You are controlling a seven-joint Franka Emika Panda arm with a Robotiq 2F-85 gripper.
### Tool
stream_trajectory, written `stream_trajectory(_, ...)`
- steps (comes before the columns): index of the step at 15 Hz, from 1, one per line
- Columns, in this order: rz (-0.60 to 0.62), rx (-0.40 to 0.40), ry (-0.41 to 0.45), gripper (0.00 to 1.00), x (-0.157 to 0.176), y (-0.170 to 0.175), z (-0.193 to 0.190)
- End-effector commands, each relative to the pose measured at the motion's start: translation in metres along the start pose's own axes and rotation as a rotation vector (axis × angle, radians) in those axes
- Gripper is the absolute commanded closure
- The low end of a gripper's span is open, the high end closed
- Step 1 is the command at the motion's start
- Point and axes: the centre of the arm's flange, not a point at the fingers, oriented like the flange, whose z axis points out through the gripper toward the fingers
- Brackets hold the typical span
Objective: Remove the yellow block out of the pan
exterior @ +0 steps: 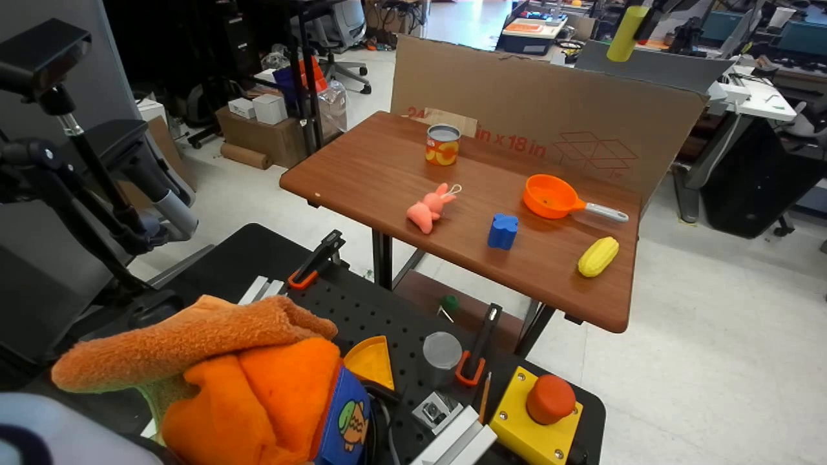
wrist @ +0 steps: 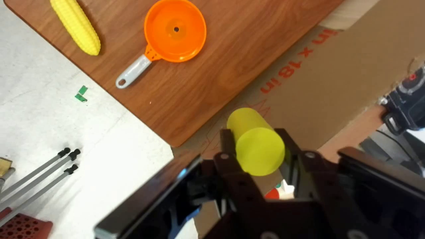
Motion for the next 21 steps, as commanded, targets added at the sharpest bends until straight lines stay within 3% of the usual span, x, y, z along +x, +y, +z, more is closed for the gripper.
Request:
stream_trajectory(1, 0.082, -0.019, -0.004, 0.91, 0.065, -0.008, 0.002)
stream_trajectory(9, 0.208, -0.126, -0.074, 0.91, 0.128, 0.025, 0.101)
stream_trajectory(13, 0.269, -0.184, -0.06, 0.91, 0.151, 0.041, 0.154)
stream_trajectory(16, 0.269, -0.261, -0.067, 0.91, 0.151, 0.047, 0.193)
stream_trajectory(21, 0.215, -0.381, -0.178, 0.91, 0.126, 0.055, 0.23)
